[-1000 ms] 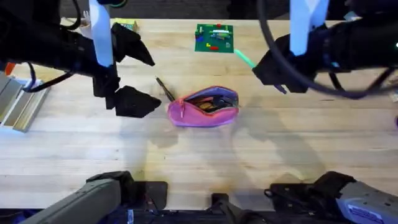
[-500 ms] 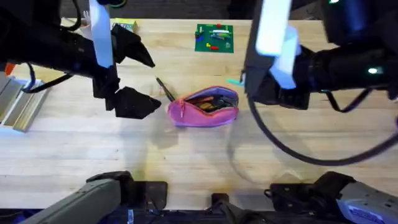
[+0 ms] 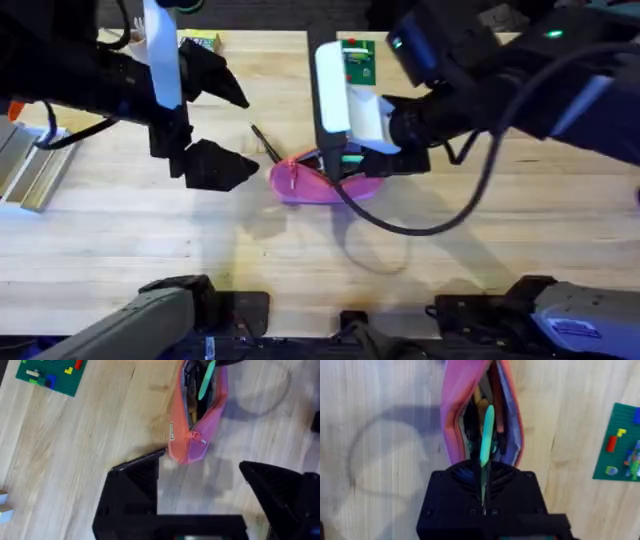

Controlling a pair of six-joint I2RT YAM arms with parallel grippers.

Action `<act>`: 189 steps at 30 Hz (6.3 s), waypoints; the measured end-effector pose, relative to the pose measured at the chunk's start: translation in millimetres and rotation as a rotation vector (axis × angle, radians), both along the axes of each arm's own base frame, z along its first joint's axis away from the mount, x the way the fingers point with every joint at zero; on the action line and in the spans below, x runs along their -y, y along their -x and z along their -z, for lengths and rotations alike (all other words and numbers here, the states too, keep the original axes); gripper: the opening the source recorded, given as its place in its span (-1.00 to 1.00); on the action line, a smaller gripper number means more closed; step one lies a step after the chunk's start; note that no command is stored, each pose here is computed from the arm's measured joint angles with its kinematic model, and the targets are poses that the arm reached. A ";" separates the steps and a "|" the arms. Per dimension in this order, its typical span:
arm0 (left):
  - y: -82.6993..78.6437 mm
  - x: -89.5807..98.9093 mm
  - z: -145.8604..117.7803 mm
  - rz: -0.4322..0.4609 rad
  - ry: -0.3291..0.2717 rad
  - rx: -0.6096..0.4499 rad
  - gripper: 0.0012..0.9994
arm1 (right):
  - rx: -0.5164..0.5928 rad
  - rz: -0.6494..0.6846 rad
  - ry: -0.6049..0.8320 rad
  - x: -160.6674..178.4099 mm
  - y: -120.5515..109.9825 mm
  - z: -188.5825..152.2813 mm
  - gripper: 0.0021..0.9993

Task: Unzip the bag, pick up the pens from the table one at a time and place them inside, then zip the bag closed.

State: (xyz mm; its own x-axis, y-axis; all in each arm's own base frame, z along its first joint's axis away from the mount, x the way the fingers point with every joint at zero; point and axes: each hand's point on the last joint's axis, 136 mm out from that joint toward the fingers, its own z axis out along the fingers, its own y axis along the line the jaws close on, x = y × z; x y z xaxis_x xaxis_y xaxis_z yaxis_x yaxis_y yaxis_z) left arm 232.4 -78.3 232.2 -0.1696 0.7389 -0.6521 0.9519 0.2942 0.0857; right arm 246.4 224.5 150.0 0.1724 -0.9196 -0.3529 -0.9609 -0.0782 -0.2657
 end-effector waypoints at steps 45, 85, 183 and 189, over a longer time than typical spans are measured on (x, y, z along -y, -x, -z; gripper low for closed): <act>0.0 0.0 0.0 0.000 0.000 0.000 0.99 | 0.009 -0.139 -0.017 -71.5 -11.5 56.8 1.00; -53.2 -22.3 -9.0 -0.486 0.082 -0.088 0.99 | -0.062 0.486 -0.464 -26.5 23.9 -99.9 1.00; -124.8 -13.7 195.3 -1.912 -0.092 -0.668 -0.91 | 0.033 0.543 -0.520 6.8 36.2 -132.2 1.00; -135.1 -9.8 190.8 -1.851 -0.118 -0.662 -0.92 | 0.033 0.543 -0.520 6.9 36.2 -132.1 1.00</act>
